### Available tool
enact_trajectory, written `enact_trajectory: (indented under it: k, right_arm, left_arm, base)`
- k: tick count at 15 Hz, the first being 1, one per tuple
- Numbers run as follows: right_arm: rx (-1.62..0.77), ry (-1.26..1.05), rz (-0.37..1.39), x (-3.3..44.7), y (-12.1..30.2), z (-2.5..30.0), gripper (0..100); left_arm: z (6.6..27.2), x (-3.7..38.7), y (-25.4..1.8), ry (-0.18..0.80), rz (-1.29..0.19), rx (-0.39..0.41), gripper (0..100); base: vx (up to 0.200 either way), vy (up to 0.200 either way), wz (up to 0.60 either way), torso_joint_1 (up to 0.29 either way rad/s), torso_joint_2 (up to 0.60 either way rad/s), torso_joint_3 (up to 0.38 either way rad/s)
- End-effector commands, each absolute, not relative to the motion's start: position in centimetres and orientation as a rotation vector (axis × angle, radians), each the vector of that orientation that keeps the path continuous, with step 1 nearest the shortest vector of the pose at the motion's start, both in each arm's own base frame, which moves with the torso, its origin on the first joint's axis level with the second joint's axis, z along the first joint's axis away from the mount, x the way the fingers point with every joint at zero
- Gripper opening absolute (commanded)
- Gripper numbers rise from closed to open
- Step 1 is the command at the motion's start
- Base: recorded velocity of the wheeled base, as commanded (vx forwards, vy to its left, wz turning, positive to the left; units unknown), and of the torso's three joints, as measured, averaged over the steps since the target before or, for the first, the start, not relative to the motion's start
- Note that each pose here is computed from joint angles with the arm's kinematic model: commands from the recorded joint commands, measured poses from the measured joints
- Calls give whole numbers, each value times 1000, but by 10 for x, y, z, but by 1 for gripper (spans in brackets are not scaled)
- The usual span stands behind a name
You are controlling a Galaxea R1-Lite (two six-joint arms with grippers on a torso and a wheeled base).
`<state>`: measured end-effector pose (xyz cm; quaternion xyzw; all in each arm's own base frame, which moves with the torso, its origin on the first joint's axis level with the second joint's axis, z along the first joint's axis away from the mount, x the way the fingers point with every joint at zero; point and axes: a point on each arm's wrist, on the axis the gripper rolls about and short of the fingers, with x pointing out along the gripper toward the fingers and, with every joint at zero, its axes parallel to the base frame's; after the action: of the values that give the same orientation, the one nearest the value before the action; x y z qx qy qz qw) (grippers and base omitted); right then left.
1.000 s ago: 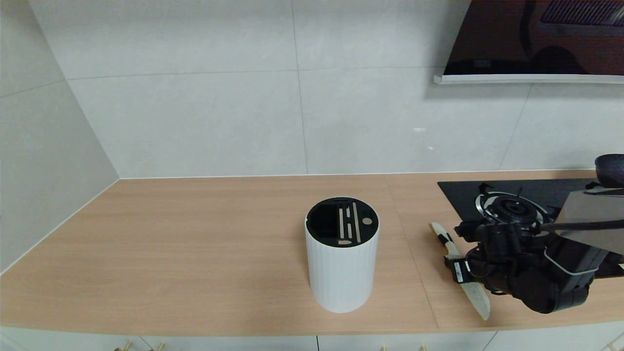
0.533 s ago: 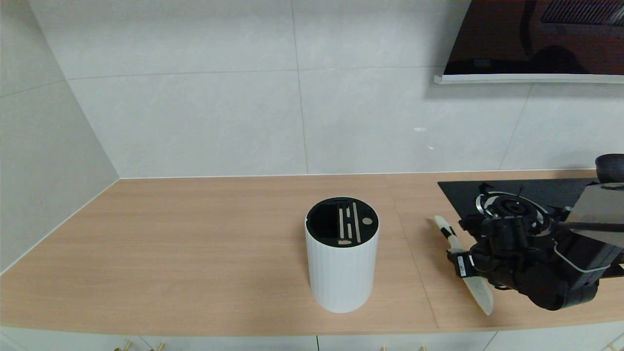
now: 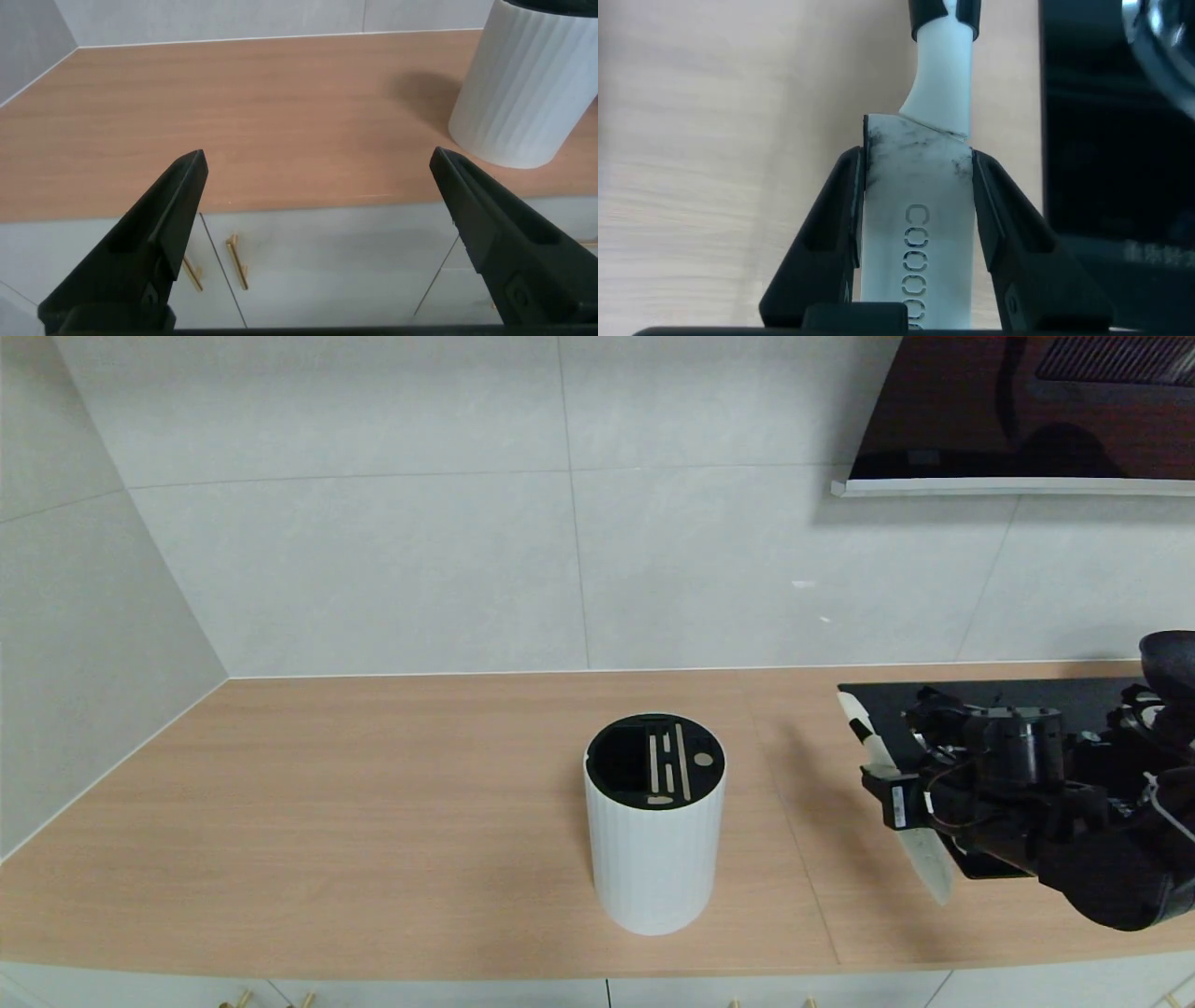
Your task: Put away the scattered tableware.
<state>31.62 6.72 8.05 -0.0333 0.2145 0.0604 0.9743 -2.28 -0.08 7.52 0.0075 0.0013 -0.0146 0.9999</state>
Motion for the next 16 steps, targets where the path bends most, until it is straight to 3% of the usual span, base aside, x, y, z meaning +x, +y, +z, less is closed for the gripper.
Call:
enact_trajectory:
  k: [1,10,13,16]
  right_arm:
    - [-61,349,167,298,77,110,0]
    - [-54,230,256,262,99,148,0]
    - [-44,185,270,253,99,161,0]
    - [-35,151,272,248,98,170,0]
  left_arm:
    - [75,-23,-1,4,-29,15,100]
    - [76,-23,-1,1,-29,15,100]
    - [90,-26,-2,-64,-62,-13,100]
    - [121,-28,-5,16,-290,-18,100]
  base:
    - [0,0,0,0,0,0]
    - [0,0,0,0,0,0]
    - [0,0,0,0,0,0]
    - [0,0,0,0,0,0]
